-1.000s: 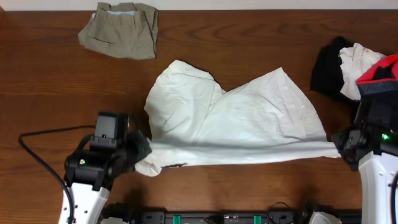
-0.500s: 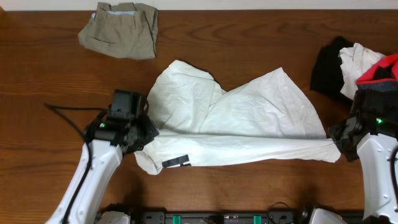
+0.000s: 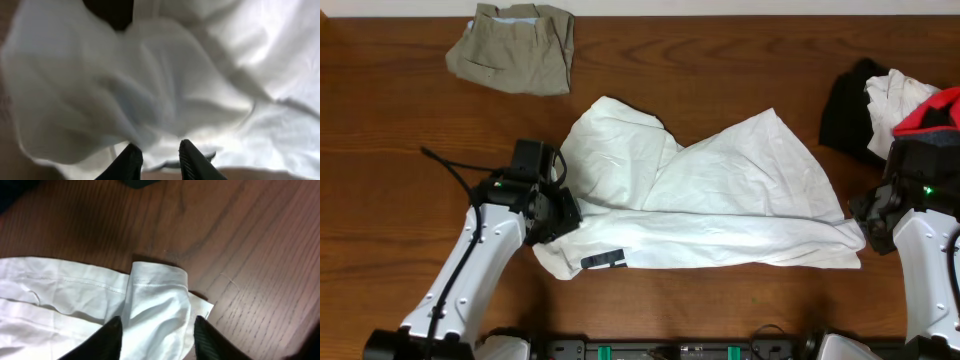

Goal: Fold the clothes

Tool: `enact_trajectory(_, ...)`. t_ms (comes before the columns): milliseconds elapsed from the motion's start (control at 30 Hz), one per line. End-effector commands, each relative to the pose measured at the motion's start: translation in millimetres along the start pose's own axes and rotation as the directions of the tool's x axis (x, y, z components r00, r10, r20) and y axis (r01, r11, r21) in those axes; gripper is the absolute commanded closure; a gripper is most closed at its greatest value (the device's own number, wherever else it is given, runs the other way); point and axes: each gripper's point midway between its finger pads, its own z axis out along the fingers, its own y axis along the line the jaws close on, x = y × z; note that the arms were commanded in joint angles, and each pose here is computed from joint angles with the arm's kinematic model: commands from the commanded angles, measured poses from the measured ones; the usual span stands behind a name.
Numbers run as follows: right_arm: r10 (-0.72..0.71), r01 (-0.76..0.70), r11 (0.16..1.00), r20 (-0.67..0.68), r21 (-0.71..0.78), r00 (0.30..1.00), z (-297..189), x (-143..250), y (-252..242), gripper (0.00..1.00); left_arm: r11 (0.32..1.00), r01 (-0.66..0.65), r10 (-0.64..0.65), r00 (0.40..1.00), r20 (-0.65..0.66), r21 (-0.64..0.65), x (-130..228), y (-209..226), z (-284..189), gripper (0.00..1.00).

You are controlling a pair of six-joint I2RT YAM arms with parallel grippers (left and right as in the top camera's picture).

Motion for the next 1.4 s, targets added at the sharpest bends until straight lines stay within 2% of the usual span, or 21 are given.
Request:
enact_trajectory(0,-0.018,0.018,1.000,0.006,0.018,1.000,-1,-4,-4,0.52,0.998,-0.049,0.049,0.999,-0.007,0.041,8,-6,-16,0.71)
enact_trajectory(133,-0.021,0.021,1.000,-0.011,0.011,1.000,-1,0,-3,0.51,0.999,-0.037,0.037,0.998,-0.049,0.012,29,4,-27,0.69)
enact_trajectory(267,-0.028,0.026,0.999,-0.053,-0.033,0.998,-1,7,4,0.51,0.999,-0.042,0.042,0.999,-0.031,0.021,40,8,-43,0.65)
enact_trajectory(300,-0.029,0.027,0.999,-0.062,-0.041,0.998,-1,9,6,0.51,0.999,-0.044,0.045,0.999,-0.021,0.026,42,8,-47,0.58)
enact_trajectory(333,-0.042,0.038,0.998,-0.072,-0.053,0.997,-1,11,8,0.51,0.998,-0.047,0.047,0.999,-0.012,0.031,45,9,-51,0.43)
enact_trajectory(367,-0.057,0.052,0.997,-0.079,-0.062,0.995,-2,12,9,0.50,0.998,-0.047,0.048,0.999,-0.008,0.033,49,10,-55,0.16)
enact_trajectory(400,-0.071,0.065,0.995,-0.087,-0.071,0.994,-2,14,10,0.50,0.998,-0.046,0.046,0.999,-0.011,0.032,53,12,-58,0.08)
enact_trajectory(467,-0.096,0.088,0.992,-0.101,-0.086,0.990,-2,17,12,0.50,0.999,-0.036,0.037,0.999,-0.034,0.018,64,18,-61,0.04)
enact_trajectory(633,-0.113,0.095,0.988,-0.154,-0.122,0.982,-4,28,16,0.50,1.000,0.026,-0.026,0.997,-0.076,-0.007,75,28,-46,0.02)
enact_trajectory(833,-0.168,0.136,0.976,-0.188,-0.171,0.968,-6,36,22,0.51,0.997,0.054,-0.047,0.990,-0.131,0.046,83,27,-13,0.04)
enact_trajectory(1000,-0.186,0.156,0.975,-0.195,-0.161,0.963,-6,39,18,0.52,0.996,0.088,-0.085,0.981,-0.175,0.011,93,39,10,0.16)
enact_trajectory(1267,-0.186,0.156,0.975,-0.196,-0.161,0.963,-7,39,18,0.53,0.996,0.085,-0.081,0.983,-0.165,0.018,89,42,33,0.20)
enact_trajectory(1367,-0.186,0.156,0.975,-0.196,-0.161,0.963,-7,39,18,0.53,0.996,0.085,-0.081,0.983,-0.164,0.015,84,42,40,0.28)
